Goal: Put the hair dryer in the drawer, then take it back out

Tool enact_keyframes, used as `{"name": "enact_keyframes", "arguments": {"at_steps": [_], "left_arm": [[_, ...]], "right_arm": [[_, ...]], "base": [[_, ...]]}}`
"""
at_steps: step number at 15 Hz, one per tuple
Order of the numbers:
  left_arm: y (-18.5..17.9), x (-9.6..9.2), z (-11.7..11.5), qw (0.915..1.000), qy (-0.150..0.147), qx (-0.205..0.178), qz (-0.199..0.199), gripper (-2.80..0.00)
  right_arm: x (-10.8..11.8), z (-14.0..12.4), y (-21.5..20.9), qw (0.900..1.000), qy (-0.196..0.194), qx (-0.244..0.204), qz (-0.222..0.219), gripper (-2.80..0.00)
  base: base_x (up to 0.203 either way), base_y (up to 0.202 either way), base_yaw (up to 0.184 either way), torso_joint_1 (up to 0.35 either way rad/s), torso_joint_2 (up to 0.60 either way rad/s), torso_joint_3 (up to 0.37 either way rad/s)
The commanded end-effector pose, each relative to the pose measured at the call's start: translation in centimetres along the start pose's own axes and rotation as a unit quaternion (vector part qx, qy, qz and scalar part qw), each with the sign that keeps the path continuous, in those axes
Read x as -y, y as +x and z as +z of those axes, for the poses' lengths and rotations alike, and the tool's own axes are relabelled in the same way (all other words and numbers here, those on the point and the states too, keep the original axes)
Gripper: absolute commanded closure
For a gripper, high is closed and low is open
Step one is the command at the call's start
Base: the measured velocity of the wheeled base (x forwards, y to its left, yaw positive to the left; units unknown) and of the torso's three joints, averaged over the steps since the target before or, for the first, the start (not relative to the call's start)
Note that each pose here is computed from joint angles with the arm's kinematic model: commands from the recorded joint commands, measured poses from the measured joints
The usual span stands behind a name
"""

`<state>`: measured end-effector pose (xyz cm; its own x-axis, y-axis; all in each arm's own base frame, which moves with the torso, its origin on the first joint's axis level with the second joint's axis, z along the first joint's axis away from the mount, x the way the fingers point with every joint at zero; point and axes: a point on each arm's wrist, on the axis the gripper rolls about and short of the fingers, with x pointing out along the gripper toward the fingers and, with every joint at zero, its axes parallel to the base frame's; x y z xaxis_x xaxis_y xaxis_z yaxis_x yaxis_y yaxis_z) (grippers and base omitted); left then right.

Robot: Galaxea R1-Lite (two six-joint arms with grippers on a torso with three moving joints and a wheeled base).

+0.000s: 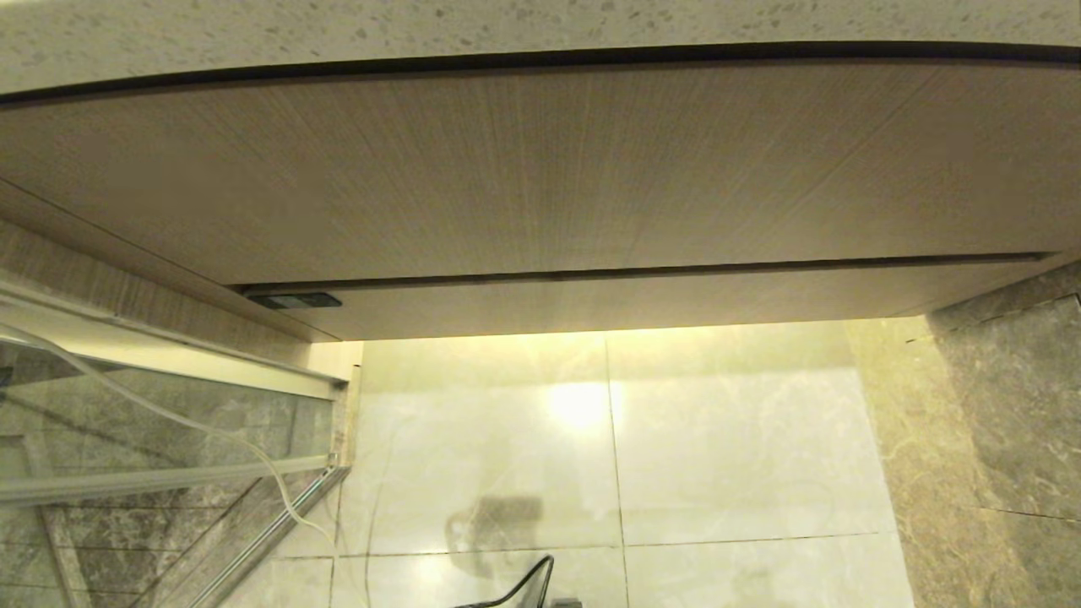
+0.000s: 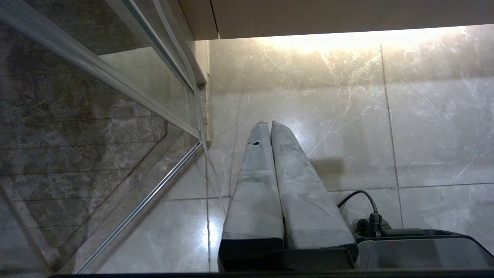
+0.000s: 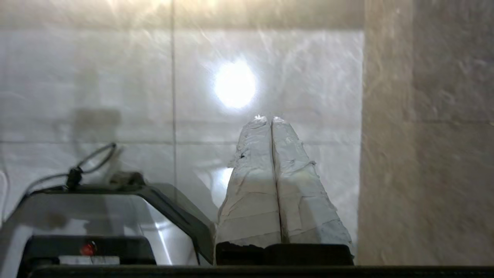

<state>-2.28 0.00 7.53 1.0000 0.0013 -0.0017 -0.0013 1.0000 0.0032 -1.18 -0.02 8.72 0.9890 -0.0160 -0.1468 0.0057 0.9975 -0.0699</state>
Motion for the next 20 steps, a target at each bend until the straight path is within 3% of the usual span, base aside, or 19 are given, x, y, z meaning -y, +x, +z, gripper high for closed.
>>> {"name": "enact_keyframes", "arguments": {"at_steps": [1, 3, 20], "left_arm": [[0.00, 0.00, 0.00, 1.0000, 0.000, 0.000, 0.000, 0.00], [0.00, 0.00, 0.00, 1.0000, 0.000, 0.000, 0.000, 0.00], [0.00, 0.00, 0.00, 1.0000, 0.000, 0.000, 0.000, 0.00]], "right_arm": [[-0.06, -0.93, -1.21, 0.998, 0.005, 0.069, 0.004, 0.00], [-0.07, -1.23, -1.09, 0.997, 0.054, 0.062, 0.005, 0.00], [-0.07, -1.27, -1.03, 0.996, 0.057, 0.063, 0.003, 0.00]], "base": [[0.000, 0.000, 0.000, 0.000, 0.00, 0.000], [0.000, 0.000, 0.000, 0.000, 0.00, 0.000], [0.000, 0.000, 0.000, 0.000, 0.00, 0.000]]}}
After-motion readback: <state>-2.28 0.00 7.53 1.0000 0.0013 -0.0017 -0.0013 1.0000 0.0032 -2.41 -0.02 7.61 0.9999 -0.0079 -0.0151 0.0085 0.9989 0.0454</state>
